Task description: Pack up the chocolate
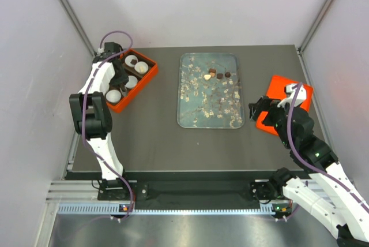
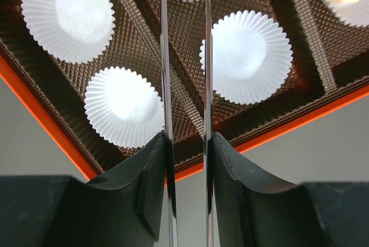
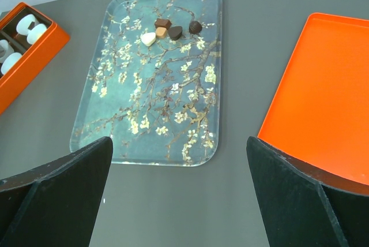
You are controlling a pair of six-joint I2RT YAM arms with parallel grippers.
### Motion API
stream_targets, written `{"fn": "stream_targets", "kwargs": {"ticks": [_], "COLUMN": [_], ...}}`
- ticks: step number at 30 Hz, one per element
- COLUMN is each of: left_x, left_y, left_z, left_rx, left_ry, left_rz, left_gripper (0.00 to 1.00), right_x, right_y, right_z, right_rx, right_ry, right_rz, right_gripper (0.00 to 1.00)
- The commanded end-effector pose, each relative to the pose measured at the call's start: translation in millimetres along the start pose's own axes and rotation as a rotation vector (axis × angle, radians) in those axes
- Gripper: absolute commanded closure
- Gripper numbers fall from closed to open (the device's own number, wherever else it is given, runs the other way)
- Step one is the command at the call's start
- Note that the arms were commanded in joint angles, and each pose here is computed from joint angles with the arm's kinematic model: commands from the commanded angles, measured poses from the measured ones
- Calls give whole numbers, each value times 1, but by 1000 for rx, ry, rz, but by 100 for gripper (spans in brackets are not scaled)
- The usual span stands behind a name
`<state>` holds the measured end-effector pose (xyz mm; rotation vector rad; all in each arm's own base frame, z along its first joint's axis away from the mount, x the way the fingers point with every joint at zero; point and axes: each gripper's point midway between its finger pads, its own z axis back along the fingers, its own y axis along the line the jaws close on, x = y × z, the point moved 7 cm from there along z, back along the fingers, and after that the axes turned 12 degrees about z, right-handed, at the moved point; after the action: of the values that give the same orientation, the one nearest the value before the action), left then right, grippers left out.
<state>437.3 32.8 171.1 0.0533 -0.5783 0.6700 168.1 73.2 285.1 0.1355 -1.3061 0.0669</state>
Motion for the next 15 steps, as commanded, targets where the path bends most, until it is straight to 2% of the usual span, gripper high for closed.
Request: {"fn": "stream_targets", "kwargs": {"ticks": [1,7,15], "left_x": [14,14,28], "left_y": [-1,-3,-8], "left_z": [8,5,21], "left_rx": [-25,-24,-59], "left_ry": [-71,-67,-105], "left_rz": [12,5,4], "left_gripper": [60,57,54], "right_x": [9,10,8], "right_y": [0,0,0], "right_z": [2,4,1], "right_rx": [0,-1,-6], "right_ry": [-52,-56,-44], "right_rz": [-9,-8,-4], "right_gripper": [0,0,0]}}
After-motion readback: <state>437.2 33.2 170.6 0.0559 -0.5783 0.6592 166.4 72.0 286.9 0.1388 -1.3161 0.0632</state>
